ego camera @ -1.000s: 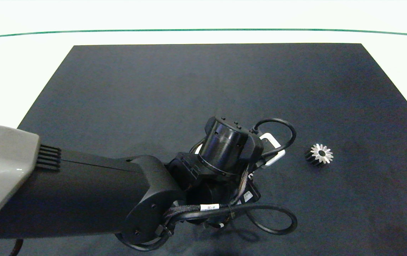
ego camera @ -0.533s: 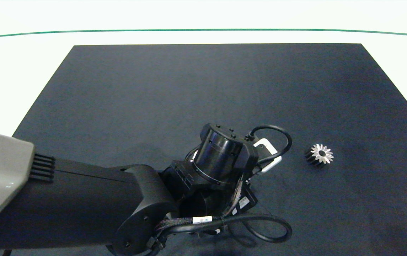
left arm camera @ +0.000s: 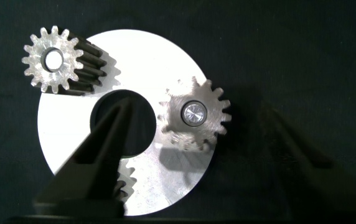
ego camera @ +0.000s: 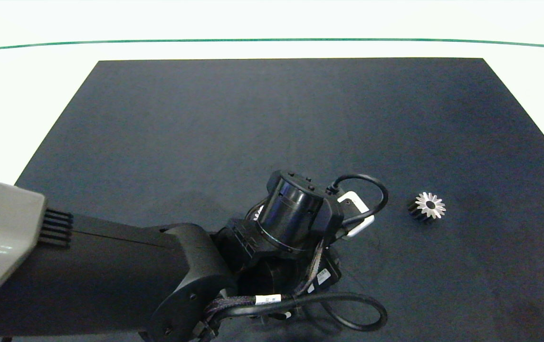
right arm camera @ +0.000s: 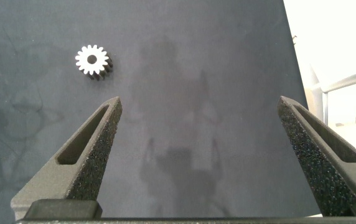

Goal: Remove an incorrectly installed larger gear and replace it with the correct smaller gear

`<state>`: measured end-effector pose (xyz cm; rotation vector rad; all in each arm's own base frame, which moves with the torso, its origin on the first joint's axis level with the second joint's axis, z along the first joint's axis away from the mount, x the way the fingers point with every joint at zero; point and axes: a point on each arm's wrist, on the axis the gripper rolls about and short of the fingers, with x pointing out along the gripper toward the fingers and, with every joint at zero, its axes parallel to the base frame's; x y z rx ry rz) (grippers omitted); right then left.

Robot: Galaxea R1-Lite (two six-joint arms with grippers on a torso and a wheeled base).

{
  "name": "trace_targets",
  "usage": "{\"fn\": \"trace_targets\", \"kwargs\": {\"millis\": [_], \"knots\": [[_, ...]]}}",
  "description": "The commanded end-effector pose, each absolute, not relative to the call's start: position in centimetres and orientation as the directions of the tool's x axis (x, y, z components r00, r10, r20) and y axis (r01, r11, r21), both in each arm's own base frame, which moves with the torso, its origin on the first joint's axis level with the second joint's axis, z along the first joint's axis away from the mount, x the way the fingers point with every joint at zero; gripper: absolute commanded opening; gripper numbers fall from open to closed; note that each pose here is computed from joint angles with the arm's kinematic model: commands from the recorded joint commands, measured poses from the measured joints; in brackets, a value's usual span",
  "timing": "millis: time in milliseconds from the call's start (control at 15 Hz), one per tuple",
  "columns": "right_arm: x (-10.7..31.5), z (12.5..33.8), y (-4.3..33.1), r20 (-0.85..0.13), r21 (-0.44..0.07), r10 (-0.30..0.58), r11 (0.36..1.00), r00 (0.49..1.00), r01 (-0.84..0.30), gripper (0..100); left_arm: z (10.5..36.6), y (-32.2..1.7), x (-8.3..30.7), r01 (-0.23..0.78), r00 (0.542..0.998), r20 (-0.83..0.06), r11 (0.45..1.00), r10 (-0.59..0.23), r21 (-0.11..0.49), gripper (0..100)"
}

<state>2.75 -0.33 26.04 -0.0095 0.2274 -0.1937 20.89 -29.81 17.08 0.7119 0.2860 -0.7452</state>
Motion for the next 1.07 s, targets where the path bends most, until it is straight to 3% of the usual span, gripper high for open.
{"fn": "trace_targets", "kwargs": {"millis": [67, 267, 733, 933, 1067], "knots": [[2.8, 26.1, -0.3, -0.222, -0.031, -0.194, 0.981, 0.956, 0.191, 100, 18.3, -28.9, 20.3, 0.694, 0.720, -0.452, 0.532, -0.527, 0.485, 100], [2.7, 26.1, -0.3, -0.222, -0.025, -0.196, 0.980, 0.955, 0.196, 100, 19.2, -26.6, 19.5, 0.680, 0.733, -0.440, 0.557, -0.519, 0.476, 100], [2.3, 25.8, -0.5, -0.234, -0.018, -0.242, 0.969, 0.942, 0.245, 100, 20.4, -15.4, 18.2, 0.525, 0.841, -0.414, 0.712, -0.349, 0.466, 100], [2.1, 25.6, -0.6, -0.229, -0.018, -0.284, 0.958, 0.931, 0.287, 100, 21.6, -10.1, 15.9, 0.417, 0.889, -0.389, 0.783, -0.243, 0.462, 100], [1.4, 25.6, -0.7, -0.211, -0.016, -0.316, 0.947, 0.925, 0.320, 100, 23.0, -5.4, 12.3, 0.308, 0.910, -0.397, 0.833, -0.117, 0.460, 100]]}}
